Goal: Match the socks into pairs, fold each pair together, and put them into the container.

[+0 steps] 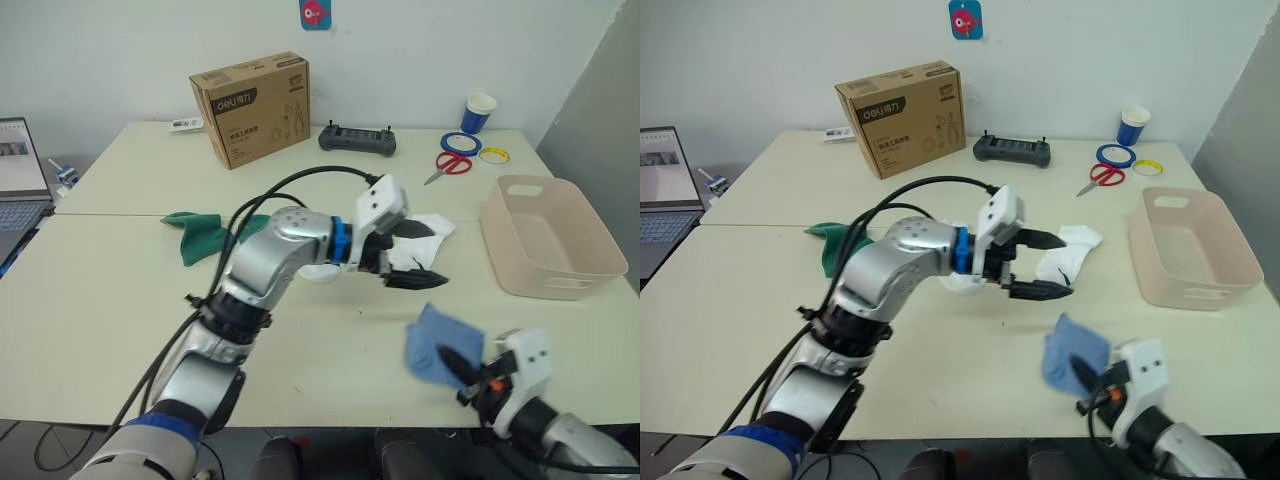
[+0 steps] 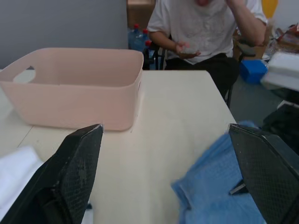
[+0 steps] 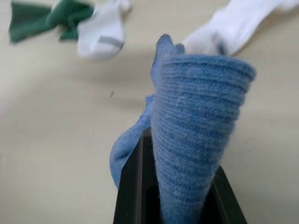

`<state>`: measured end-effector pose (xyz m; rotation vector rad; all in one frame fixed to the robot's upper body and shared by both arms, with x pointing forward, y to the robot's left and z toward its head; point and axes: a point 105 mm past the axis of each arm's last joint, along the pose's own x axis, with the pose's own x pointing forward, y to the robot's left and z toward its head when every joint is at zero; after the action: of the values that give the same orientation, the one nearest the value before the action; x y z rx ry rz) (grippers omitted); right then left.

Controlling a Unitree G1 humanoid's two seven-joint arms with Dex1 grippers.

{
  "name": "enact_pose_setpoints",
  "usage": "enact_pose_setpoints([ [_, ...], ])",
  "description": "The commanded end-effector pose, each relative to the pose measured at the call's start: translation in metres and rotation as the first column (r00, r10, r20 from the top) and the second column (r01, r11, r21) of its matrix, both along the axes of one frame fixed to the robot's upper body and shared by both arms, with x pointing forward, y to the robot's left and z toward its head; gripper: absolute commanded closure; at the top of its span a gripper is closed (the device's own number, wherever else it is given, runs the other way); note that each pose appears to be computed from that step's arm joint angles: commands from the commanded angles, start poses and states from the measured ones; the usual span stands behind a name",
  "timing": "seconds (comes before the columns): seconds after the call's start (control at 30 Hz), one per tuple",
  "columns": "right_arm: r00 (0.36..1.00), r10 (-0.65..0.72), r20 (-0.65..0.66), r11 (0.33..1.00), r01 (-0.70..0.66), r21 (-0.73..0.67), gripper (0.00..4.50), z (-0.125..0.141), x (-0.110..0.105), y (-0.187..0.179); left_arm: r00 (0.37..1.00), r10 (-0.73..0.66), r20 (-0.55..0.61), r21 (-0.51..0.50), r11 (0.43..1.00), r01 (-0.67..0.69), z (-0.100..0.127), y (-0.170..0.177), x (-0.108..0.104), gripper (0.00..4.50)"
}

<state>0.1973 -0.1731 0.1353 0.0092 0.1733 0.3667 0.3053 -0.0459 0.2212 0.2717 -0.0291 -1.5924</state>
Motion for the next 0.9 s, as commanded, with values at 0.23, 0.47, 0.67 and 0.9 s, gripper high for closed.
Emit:
enact_pose_setpoints([
  [0.23, 0.918, -0.111, 0.380, 0.811, 0.305, -0.499, 4.50, 0.099, 0.019, -0.077, 0.996, -0.068, 0.058, -0.003, 0.998, 0.068, 0.002, -0.011, 0.001, 0.03],
  [0.47, 0.914, -0.046, 0.403, 0.460, 0.378, -0.804, 4.50, 0.112, 0.080, -0.123, 0.994, -0.095, 0.057, -0.037, 0.995, 0.097, 0.015, -0.015, -0.009, 0.03],
  [0.67, 0.946, 0.028, 0.323, 0.194, 0.312, -0.930, 4.50, 0.096, 0.126, -0.152, 0.996, -0.069, 0.062, -0.051, 0.996, 0.072, 0.021, -0.014, -0.008, 0.03],
  [0.9, 0.984, 0.005, 0.177, 0.159, 0.174, -0.972, 4.50, 0.068, 0.158, -0.168, 0.998, -0.036, 0.059, -0.063, 0.997, 0.040, 0.022, -0.014, -0.006, 0.03],
])
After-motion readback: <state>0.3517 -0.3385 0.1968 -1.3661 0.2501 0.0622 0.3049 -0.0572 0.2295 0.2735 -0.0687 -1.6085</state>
